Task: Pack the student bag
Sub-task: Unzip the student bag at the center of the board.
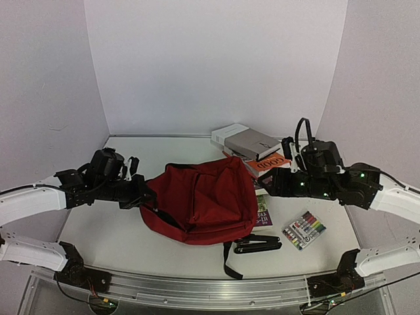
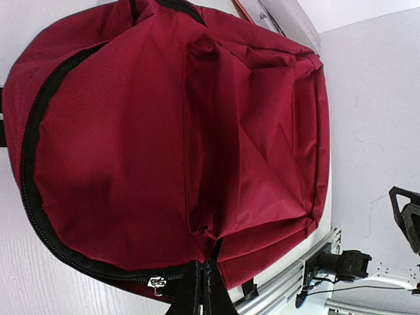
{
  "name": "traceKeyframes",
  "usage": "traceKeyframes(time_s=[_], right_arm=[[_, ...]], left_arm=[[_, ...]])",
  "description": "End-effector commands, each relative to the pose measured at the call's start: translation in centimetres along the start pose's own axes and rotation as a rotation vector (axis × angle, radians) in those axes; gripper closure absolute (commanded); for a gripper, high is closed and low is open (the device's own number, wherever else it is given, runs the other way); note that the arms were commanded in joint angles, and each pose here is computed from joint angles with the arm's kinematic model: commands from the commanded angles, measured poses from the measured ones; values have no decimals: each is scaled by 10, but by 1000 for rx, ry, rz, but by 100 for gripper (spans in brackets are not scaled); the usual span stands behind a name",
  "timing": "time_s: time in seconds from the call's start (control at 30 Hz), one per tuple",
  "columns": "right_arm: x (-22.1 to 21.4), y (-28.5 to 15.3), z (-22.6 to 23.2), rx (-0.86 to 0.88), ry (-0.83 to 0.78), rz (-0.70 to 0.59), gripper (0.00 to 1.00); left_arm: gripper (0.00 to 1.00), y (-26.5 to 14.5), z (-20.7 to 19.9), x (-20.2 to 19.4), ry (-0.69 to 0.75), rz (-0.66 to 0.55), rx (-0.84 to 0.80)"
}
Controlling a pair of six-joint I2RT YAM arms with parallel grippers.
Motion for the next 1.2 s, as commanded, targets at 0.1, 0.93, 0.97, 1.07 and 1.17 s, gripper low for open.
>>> traceKeyframes(time_s=[0.1,0.93,0.97,1.07,1.17], right_arm=[[-7,13,81,154,-223,31,39],[-90,162,223,257,-504,38,62],[-92,164,224,257,-509,39,62],[-95,172,223,235,-521,36,65],[-98,180,220,202,-530,28,69]], left_arm=[[100,-13,-35,12,35,-39,-191],[100,-35,-39,11,-2,-46,-202],[100,-35,-39,11,-1,-47,-203],[100,-37,-40,12,-2,-50,-204],[100,-38,-41,12,-3,-49,-200]])
Point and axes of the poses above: each gripper's point midway between its finger pads, its own y axis out along the fingers, its own z axis along the line the jaws close on, x = y × z, the point moved 5 cm from there along -y, back along the fingers, and after that the axes turned 1 degree about -y, right-handed, at the moved point
